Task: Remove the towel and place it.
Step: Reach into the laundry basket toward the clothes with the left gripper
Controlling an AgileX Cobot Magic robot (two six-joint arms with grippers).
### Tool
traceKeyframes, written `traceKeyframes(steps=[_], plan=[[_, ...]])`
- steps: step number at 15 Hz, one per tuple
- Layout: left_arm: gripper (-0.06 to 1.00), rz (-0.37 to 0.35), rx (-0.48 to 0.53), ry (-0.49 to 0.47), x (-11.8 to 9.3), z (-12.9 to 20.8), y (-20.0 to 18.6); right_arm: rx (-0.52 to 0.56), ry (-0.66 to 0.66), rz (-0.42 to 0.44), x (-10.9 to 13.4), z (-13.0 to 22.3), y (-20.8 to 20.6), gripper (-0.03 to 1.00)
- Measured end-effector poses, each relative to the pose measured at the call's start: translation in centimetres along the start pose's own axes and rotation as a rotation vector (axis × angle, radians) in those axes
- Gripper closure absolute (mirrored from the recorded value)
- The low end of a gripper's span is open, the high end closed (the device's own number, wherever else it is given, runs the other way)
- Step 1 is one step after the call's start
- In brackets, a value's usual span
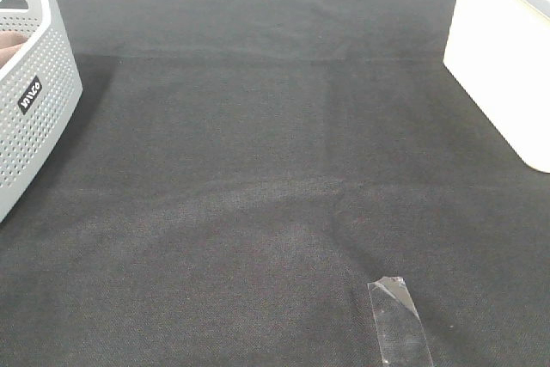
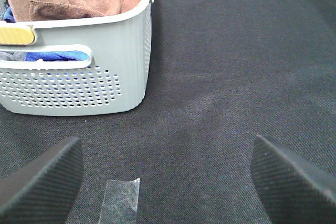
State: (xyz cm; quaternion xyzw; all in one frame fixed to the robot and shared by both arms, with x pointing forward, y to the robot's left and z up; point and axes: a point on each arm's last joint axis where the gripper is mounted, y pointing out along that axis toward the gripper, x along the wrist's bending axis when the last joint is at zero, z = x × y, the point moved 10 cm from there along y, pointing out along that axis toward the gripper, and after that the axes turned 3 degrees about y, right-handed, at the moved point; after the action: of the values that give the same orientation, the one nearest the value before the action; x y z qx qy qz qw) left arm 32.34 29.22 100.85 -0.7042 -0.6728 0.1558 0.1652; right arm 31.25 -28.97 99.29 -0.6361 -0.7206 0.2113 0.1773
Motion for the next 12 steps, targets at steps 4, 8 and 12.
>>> traceKeyframes(steps=[4,8,12], plan=[[0.13,0.000,0.000,0.000,0.00,0.00,0.00,0.000,0.000,0.000,0.00,0.00,0.00,0.25],[0.13,0.000,0.000,0.000,0.00,0.00,0.00,0.000,0.000,0.000,0.00,0.00,0.00,0.25],[0.10,-0.002,0.000,0.001,0.03,0.00,0.00,0.000,0.000,0.000,0.00,0.00,0.00,0.25]])
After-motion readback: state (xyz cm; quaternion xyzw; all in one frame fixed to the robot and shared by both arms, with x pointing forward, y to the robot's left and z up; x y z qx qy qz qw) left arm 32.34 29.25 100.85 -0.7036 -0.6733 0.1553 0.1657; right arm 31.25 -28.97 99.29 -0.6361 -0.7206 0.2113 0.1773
